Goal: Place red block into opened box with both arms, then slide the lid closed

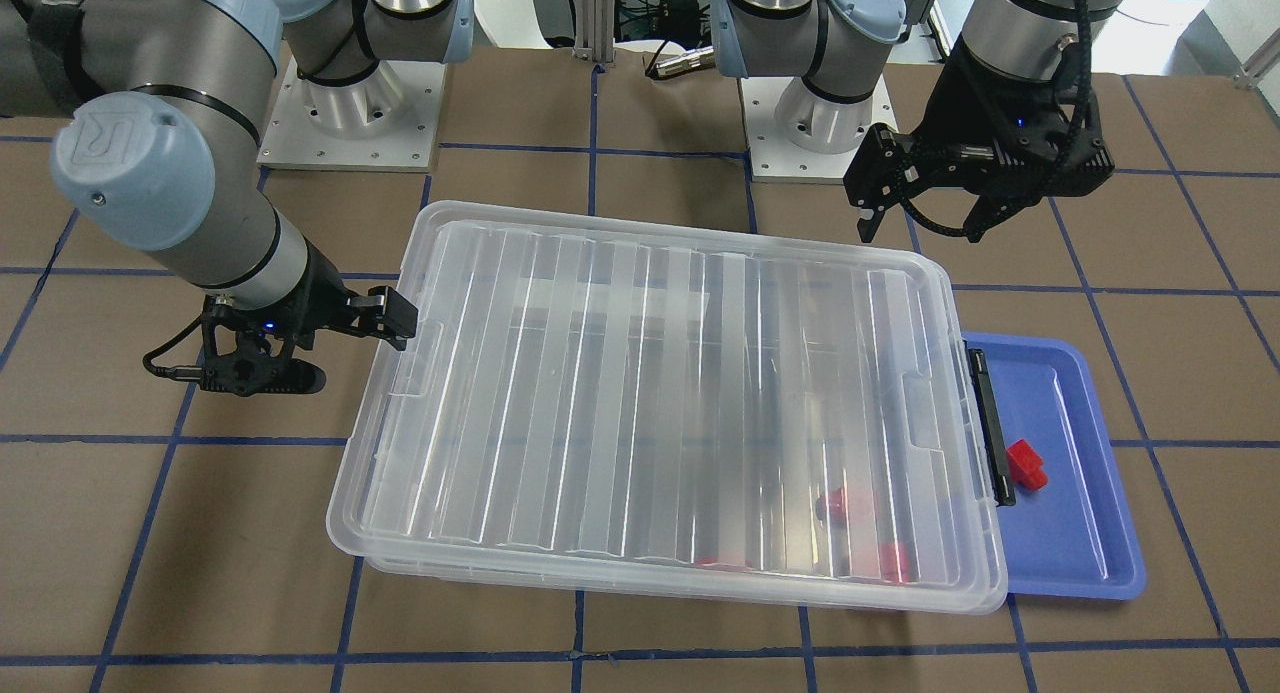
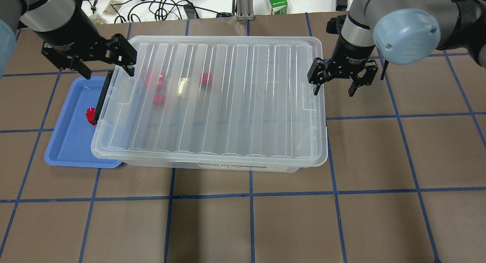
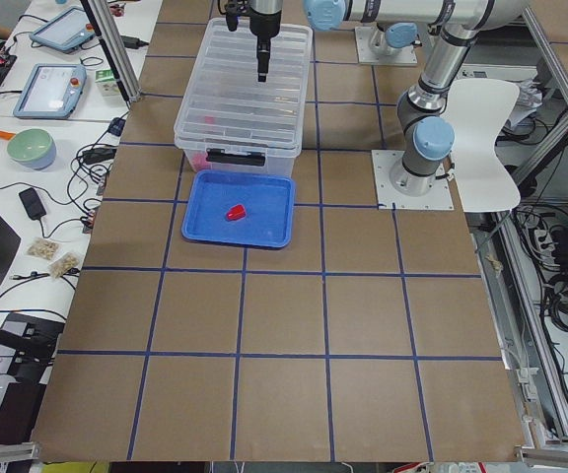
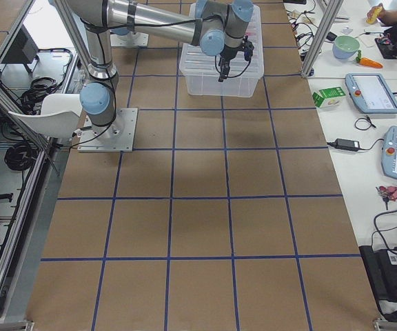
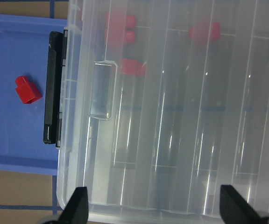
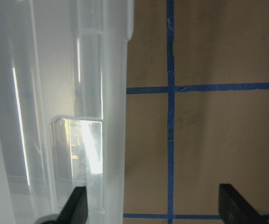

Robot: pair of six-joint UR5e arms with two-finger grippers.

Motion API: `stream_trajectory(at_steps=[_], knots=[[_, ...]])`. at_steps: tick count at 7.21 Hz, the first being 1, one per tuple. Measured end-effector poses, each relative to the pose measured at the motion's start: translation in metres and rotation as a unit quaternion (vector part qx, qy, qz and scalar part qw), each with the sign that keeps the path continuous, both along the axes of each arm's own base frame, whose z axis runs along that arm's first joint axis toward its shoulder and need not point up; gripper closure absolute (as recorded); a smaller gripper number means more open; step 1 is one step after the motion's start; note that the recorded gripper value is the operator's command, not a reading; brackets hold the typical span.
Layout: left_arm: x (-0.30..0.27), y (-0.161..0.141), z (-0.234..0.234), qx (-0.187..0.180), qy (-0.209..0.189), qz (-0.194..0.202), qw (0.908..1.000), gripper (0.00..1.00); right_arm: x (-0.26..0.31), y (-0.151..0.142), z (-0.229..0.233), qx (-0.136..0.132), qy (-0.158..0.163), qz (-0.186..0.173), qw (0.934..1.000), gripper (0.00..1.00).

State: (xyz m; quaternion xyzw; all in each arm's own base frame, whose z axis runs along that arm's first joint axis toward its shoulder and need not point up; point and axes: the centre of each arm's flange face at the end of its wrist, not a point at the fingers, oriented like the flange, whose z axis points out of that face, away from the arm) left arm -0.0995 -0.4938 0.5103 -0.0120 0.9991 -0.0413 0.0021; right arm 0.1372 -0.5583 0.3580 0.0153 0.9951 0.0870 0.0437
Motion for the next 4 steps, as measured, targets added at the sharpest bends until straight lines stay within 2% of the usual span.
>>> stream_trajectory(at_steps=[4], knots=[[0.000,0.000,0.000,0.000,-0.001,0.000,1.0000,0.00,-0.003,-0.006,-0.016,0.011,0.003,0.005,0.9999,0.00]])
